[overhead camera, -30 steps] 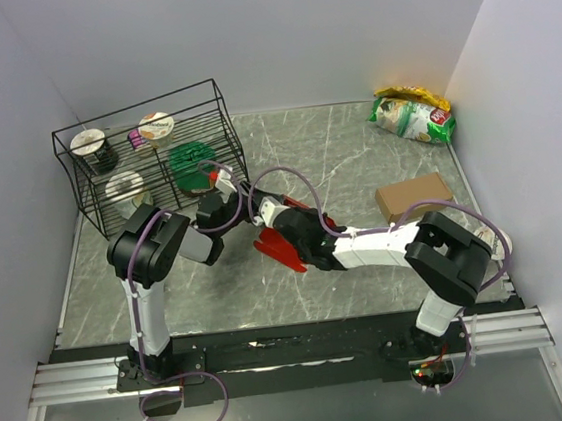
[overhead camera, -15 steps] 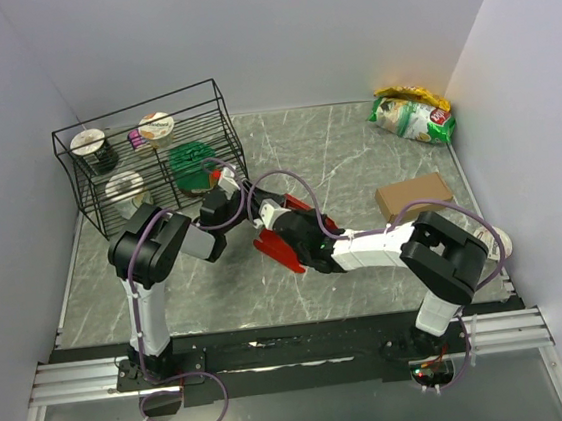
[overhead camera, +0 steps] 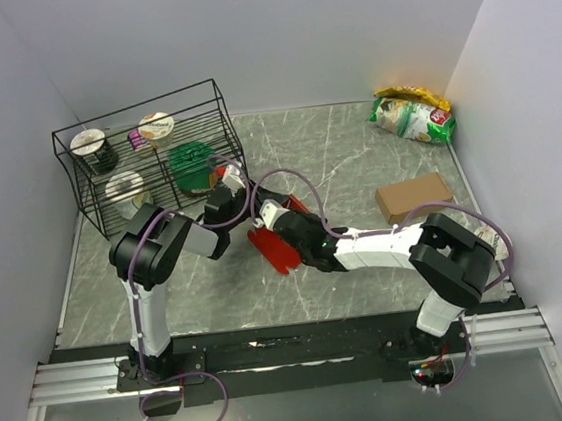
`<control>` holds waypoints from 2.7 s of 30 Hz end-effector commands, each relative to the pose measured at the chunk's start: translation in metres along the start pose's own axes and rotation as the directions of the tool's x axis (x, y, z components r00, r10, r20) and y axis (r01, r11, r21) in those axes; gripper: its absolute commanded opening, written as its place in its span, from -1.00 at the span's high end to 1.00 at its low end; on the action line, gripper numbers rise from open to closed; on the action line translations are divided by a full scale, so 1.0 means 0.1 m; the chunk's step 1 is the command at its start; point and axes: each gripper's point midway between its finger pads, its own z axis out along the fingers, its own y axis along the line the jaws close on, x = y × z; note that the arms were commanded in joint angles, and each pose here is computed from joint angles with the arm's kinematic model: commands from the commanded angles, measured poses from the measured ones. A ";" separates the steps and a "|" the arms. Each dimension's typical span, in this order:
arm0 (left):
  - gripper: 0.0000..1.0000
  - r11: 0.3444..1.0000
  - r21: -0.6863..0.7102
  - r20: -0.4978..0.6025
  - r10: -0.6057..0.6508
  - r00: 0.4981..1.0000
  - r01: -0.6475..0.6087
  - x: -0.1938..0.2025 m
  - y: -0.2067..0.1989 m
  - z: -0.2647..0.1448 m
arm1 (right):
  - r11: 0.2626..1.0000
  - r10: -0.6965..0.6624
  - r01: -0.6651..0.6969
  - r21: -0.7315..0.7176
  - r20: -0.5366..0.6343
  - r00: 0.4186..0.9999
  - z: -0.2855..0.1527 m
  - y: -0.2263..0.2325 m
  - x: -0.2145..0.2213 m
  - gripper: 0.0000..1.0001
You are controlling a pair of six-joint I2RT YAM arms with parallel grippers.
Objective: Fold the paper box
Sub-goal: Fold the paper box at the center of the board.
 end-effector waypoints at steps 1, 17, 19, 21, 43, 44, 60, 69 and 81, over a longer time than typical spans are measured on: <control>0.45 0.996 -0.077 -0.045 0.035 0.998 -0.039 0.17 0.16 -0.03 | 0.988 0.154 -0.153 -0.032 0.030 0.988 -0.11 -0.16 -0.20 0.25; 0.53 0.988 -0.042 -0.042 0.145 0.988 -0.147 0.33 0.15 -0.10 | 0.661 0.644 -0.608 -0.440 -0.085 0.761 -0.39 -0.48 -0.39 -0.67; 0.53 0.987 -0.042 -0.045 0.153 0.987 -0.155 0.34 0.13 -0.11 | 0.583 0.700 -0.660 -0.473 -0.119 0.704 -0.42 -0.50 -0.41 -0.66; 0.53 0.986 -0.042 -0.042 0.160 0.986 -0.162 0.33 0.13 -0.11 | 0.502 0.744 -0.703 -0.504 -0.164 0.648 -0.44 -0.51 -0.41 -0.65; 0.56 0.981 -0.015 -0.008 0.196 0.981 -0.196 0.36 0.04 -0.23 | 0.182 0.779 -0.809 -0.560 -0.419 0.465 -0.05 -0.13 -0.33 -0.28; 0.56 0.980 -0.013 -0.008 0.198 0.980 -0.198 0.37 0.04 -0.24 | 0.187 0.780 -0.810 -0.556 -0.417 0.466 -0.03 -0.13 -0.31 -0.26; 0.43 0.978 0.038 0.016 0.204 0.979 -0.205 0.33 -0.16 -0.30 | 0.314 0.740 -0.817 -0.483 -0.415 0.530 0.14 -0.01 0.02 0.18; 0.09 0.978 0.119 0.051 0.165 0.985 -0.170 0.20 -0.41 -0.36 | 0.448 0.700 -0.793 -0.414 -0.390 0.599 0.16 0.03 0.13 0.24; -0.20 0.976 0.133 0.042 0.171 0.984 -0.175 0.09 -0.49 -0.16 | 0.634 0.640 -0.709 -0.309 -0.304 0.706 0.13 -0.05 0.08 0.34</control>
